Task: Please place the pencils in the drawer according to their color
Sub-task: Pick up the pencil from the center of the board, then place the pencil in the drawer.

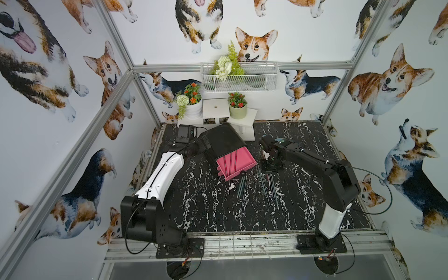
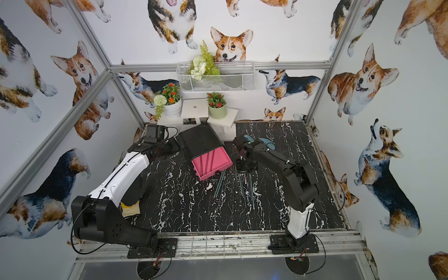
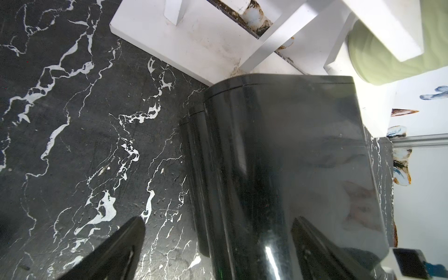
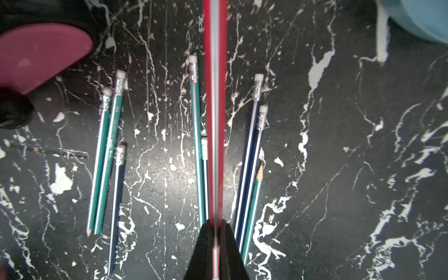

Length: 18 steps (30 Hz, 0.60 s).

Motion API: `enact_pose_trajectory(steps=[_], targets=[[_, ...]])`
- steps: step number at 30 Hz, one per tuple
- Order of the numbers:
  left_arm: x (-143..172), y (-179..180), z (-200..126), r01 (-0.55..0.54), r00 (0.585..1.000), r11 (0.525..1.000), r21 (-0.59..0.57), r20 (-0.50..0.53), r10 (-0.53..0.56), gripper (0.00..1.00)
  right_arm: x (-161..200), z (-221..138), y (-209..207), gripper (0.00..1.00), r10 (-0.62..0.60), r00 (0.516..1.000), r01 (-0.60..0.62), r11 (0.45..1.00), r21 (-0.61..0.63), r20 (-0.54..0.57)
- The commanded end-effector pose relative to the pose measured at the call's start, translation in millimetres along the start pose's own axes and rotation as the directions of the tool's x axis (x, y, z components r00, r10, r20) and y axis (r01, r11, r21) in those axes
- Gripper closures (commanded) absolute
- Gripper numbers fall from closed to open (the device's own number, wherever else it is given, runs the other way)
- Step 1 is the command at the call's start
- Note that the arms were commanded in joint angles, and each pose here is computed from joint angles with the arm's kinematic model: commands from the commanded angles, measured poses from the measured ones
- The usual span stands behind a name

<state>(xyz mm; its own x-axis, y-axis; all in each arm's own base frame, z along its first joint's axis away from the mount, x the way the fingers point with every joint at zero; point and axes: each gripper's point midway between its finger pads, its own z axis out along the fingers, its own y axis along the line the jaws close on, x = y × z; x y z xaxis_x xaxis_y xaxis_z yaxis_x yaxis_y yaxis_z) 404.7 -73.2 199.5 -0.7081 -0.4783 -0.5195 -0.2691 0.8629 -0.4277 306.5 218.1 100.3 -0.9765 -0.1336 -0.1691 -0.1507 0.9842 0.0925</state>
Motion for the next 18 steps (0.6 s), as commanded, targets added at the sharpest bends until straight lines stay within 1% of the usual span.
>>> enact_pose_trajectory(steps=[1,3,5,9,11,13,15,18], targets=[[-1.2,-0.5,-2.9,-0.005,1.0,1.0,0.001,0.007,0.005,0.0,4.9,-26.1,3.6,1.0,0.027,1.0,-0.027,0.999,-0.037,0.006],[-1.4,-0.2,-3.1,-0.005,1.0,1.0,0.0,0.009,0.005,0.0,5.1,-43.8,9.2,1.0,0.04,0.999,-0.038,0.996,-0.08,0.026],[-0.9,0.3,-2.7,-0.005,1.0,1.0,-0.001,0.007,0.005,0.0,5.6,-61.9,19.4,1.0,0.052,0.998,-0.045,0.988,-0.151,0.041],[-0.8,0.6,-2.8,-0.005,1.0,1.0,-0.002,0.008,0.005,0.0,9.6,-97.2,45.8,1.0,0.066,0.997,-0.051,0.946,-0.319,0.036],[-0.7,0.9,-2.9,-0.002,1.0,1.0,-0.002,0.009,0.002,0.0,13.0,-111.1,64.4,1.0,0.067,0.998,-0.056,0.903,-0.427,0.01],[-1.2,0.5,-3.0,-0.002,1.0,1.0,-0.002,0.009,0.002,0.0,18.1,-120.3,84.3,1.0,0.065,0.997,-0.076,0.844,-0.531,-0.039],[-1.0,0.0,-2.3,-0.005,1.0,1.0,-0.001,0.007,0.005,0.0,22.5,-125.3,101.3,1.0,0.062,0.994,-0.106,0.785,-0.61,-0.092],[-0.8,0.3,-0.6,-0.005,1.0,1.0,-0.003,0.002,0.005,0.0,28.6,-128.8,123.2,1.0,0.048,0.987,-0.143,0.714,-0.686,-0.157]])
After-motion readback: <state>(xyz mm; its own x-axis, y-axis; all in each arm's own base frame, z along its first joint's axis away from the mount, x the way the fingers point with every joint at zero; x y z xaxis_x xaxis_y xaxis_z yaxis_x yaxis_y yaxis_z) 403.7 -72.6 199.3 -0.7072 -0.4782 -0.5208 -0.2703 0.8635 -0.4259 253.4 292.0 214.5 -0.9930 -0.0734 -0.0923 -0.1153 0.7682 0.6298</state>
